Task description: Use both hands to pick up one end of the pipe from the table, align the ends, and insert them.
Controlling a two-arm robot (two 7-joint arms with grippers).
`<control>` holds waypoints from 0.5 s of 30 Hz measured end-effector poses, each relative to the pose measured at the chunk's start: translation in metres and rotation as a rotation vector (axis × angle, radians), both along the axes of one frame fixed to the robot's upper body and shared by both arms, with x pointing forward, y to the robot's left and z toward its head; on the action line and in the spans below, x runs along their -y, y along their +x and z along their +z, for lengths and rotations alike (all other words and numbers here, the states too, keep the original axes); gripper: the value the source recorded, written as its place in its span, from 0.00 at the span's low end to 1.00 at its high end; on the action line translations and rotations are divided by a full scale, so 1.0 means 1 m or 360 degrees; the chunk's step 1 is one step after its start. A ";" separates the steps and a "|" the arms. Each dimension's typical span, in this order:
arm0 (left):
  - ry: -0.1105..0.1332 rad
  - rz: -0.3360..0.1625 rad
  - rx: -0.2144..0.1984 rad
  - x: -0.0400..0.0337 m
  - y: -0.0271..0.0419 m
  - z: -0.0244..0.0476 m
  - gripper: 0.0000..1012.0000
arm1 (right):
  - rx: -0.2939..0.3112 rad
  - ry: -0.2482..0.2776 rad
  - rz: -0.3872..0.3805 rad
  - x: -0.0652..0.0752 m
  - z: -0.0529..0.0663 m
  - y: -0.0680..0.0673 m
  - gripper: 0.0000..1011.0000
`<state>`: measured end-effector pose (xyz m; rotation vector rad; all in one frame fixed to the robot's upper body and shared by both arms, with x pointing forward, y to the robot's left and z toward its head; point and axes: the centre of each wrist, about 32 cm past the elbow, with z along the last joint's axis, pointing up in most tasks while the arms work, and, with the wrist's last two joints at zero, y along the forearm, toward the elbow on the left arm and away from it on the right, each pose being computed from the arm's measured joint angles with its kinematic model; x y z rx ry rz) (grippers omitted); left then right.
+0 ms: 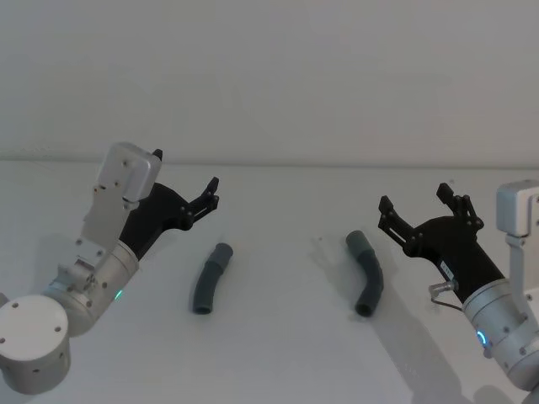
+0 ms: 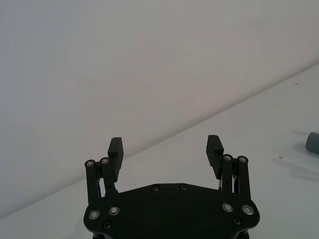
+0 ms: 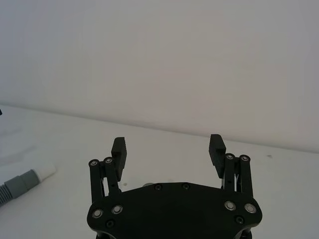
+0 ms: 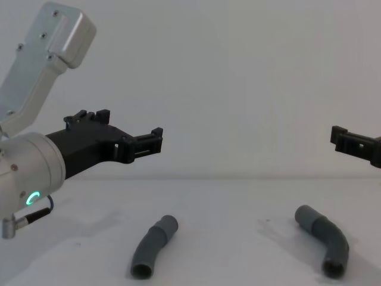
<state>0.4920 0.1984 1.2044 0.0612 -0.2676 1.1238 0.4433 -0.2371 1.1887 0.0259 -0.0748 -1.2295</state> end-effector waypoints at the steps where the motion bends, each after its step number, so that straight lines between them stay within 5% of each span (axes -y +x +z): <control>1: 0.0000 0.0000 0.0000 0.0000 0.0000 0.0000 0.99 | 0.0000 0.0000 0.0000 0.000 0.000 0.000 0.99; 15: 0.0005 -0.0009 -0.0014 0.0007 -0.0004 0.0006 0.99 | 0.0000 0.0000 0.0000 0.000 0.000 0.000 0.99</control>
